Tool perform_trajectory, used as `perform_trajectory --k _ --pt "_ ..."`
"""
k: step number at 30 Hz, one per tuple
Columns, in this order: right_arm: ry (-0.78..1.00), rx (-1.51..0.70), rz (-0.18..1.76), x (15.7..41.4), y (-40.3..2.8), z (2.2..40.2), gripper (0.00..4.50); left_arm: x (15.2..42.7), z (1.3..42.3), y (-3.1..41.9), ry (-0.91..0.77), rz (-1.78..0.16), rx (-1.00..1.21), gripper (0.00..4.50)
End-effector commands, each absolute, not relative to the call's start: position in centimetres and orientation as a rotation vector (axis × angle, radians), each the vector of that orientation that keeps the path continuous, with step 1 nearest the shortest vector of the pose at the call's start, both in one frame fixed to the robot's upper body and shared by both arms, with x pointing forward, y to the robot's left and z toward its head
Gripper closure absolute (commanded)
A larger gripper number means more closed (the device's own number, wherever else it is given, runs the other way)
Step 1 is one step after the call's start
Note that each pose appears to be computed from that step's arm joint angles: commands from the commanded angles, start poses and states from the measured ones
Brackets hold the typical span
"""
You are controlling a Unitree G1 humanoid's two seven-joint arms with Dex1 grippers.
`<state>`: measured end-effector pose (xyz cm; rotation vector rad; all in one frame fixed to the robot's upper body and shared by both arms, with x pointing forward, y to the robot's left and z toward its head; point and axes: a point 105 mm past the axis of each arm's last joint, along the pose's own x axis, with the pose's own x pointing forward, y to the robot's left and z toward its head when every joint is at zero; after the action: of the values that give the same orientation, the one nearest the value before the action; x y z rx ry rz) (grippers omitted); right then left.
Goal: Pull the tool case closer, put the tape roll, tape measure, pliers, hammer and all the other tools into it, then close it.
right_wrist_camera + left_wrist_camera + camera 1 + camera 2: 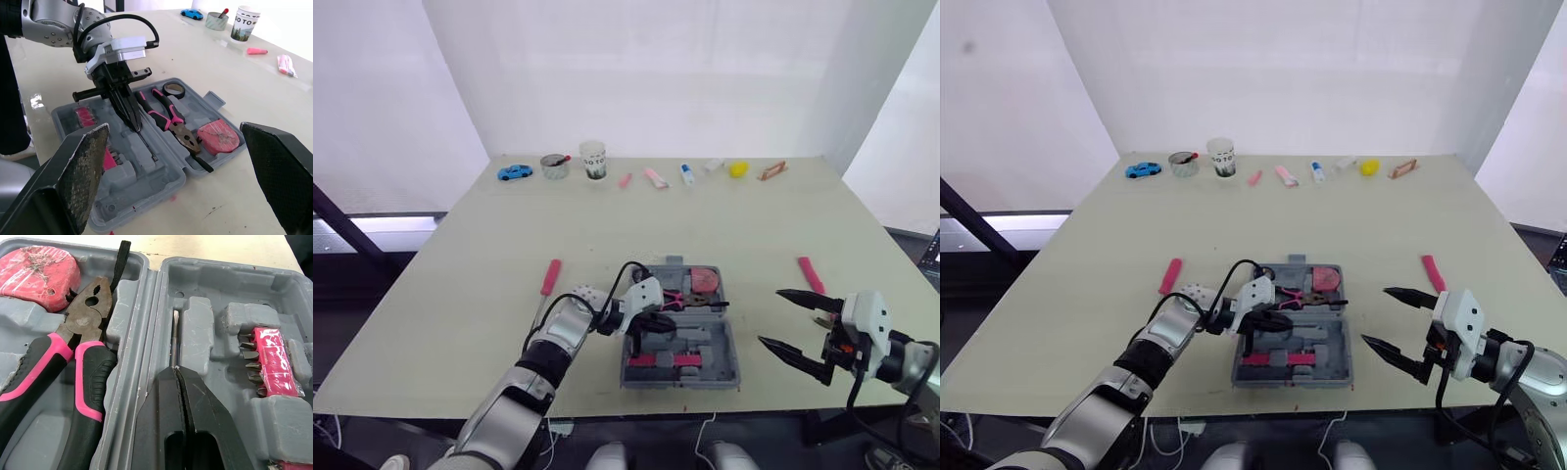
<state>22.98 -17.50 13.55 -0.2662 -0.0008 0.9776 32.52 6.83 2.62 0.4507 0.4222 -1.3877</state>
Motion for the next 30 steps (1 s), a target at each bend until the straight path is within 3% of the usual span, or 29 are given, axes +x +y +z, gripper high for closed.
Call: perform_trajectory --k 1,11,16,21,24,30 --pt "-0.037 -0.291 0.982 23.1 -17.4 14.4 0.0 31.9 -0.7 9.1 0.569 -1.306 0.436 4.49" --pt "-0.117 -0.177 0.875 24.3 -18.0 15.4 0.0 35.2 8.5 8.8 0.262 -1.223 0.218 4.49" --pt "-0.129 -0.129 0.791 25.1 -19.1 15.0 0.0 34.5 12.9 10.6 0.123 -1.176 0.081 4.49" --pt "-0.079 -0.14 0.709 25.3 -20.8 13.1 0.0 33.2 13.3 14.0 0.109 -1.029 -0.008 4.49" --pt "-0.051 -0.126 0.616 25.2 -22.5 11.9 0.0 32.6 12.7 17.6 0.105 -0.876 -0.034 3.87" --pt "-0.011 -0.085 0.483 23.8 -25.2 10.1 0.0 29.8 10.6 22.8 0.143 -0.668 -0.066 1.13"
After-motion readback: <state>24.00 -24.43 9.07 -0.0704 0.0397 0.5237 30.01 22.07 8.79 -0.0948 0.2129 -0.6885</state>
